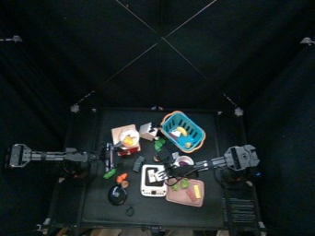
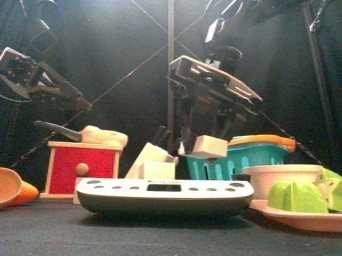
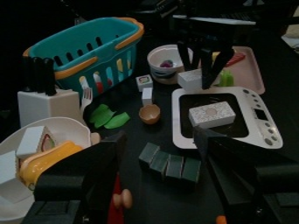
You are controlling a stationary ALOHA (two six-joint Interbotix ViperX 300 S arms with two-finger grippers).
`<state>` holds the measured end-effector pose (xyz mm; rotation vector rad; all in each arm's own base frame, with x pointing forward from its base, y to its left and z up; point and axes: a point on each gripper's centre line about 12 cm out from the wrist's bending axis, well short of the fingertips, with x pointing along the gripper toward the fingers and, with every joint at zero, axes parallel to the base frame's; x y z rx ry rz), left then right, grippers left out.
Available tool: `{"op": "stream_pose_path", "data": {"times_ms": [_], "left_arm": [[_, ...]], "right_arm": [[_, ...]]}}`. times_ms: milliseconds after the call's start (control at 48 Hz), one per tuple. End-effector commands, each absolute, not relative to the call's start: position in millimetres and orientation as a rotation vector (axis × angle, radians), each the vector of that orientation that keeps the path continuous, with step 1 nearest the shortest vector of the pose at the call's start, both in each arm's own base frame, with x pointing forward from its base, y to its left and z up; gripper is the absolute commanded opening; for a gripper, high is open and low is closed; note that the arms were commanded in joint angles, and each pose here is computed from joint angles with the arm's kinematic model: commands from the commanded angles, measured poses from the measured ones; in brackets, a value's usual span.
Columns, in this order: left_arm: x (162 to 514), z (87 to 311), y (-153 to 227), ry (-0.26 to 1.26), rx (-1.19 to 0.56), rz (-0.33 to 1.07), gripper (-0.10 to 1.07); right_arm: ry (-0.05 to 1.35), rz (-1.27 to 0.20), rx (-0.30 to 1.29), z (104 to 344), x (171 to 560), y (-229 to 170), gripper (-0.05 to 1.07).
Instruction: Place rice to left of stove
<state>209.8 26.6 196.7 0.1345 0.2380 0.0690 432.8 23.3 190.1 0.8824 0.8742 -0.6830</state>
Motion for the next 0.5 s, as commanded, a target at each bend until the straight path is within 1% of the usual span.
{"op": "stream_pose_path", "data": {"times_ms": [0, 104, 229, 396, 479], "left_arm": [[213, 202, 27, 0.223, 0.136, 0.071, 0.96], [213, 202, 27, 0.221, 0.136, 0.072, 0.96], [213, 202, 28, 0.222, 0.139, 0.073, 0.96], [212, 201, 28, 0.223, 0.139, 0.074, 0.96], [212, 202, 28, 0.223, 0.136, 0.075, 0.96]], "right_arm": [[0.754, -0.572, 0.93, 220, 454, 27, 0.68], [0.709, -0.51, 0.947, 218, 472, 31, 0.68], [0.675, -0.476, 0.935, 218, 485, 32, 0.68], [0.693, -0.486, 0.93, 205, 494, 33, 0.68], [0.727, -0.527, 0.916, 202, 487, 31, 0.68]]}}
